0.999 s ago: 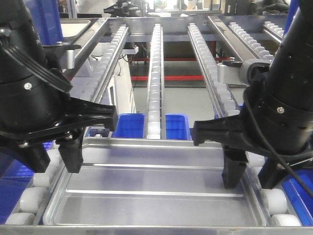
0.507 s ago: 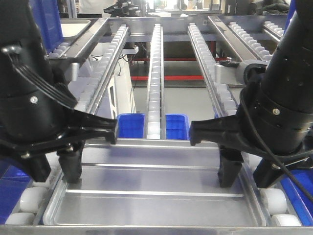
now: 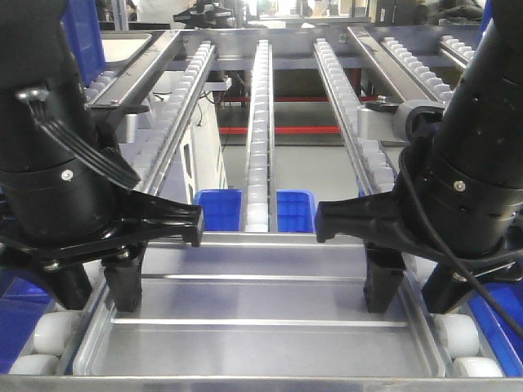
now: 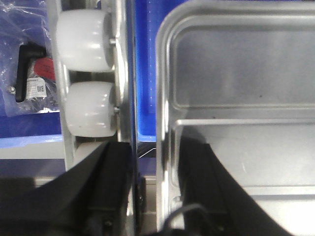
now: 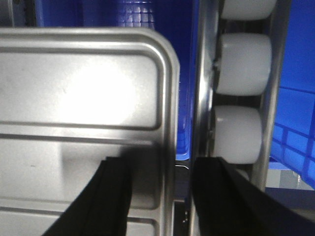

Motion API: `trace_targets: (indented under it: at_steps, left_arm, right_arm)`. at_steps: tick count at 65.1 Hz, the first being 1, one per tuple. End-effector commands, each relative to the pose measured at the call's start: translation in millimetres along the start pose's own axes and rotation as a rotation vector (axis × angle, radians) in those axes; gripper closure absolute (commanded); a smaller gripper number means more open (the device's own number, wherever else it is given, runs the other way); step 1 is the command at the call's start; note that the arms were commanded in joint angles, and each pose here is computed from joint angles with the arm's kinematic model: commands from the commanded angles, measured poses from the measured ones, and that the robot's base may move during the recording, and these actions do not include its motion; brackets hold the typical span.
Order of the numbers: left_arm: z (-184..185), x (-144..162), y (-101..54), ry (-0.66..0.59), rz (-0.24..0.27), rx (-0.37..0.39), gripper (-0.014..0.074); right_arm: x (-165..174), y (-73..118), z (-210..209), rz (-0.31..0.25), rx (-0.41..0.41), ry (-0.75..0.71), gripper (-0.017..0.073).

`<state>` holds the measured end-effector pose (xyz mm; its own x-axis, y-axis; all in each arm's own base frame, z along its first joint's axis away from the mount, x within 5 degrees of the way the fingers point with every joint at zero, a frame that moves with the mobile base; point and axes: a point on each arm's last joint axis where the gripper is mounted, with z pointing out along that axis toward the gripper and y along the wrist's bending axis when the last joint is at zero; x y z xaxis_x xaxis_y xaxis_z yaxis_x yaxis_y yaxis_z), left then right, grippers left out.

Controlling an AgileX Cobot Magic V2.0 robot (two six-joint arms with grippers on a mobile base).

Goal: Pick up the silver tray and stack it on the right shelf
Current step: 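Descend both open grippers onto the tray's side rims and close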

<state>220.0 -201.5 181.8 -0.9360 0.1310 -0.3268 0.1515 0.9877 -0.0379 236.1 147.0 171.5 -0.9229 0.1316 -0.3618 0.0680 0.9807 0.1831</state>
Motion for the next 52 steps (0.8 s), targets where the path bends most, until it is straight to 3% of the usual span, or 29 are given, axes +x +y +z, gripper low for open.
trace_targets:
  at_steps: [1, 22, 34, 40, 52]
  left_arm:
    - [-11.8, -8.0, -5.0, -0.056, -0.006, 0.047, 0.0421]
    - [-11.8, -8.0, -5.0, -0.056, -0.006, 0.047, 0.0421]
    - [-11.8, -8.0, -5.0, -0.056, -0.006, 0.047, 0.0432]
    - [-11.8, -8.0, -5.0, -0.056, -0.006, 0.047, 0.0493]
    - [-11.8, -7.7, -5.3, -0.053, -0.012, 0.050, 0.0701]
  right_arm:
    - [-6.7, 4.9, -8.1, -0.005, -0.034, -0.040, 0.0144]
    - [-6.7, 4.8, -8.1, -0.005, -0.033, -0.039, 0.0152]
    - [-6.7, 4.8, -8.1, -0.005, -0.033, -0.039, 0.0273]
    - [-6.5, 4.7, -8.0, -0.005, -0.031, -0.038, 0.0350]
    - [-6.2, 4.3, -8.0, -0.005, -0.027, -0.034, 0.0479]
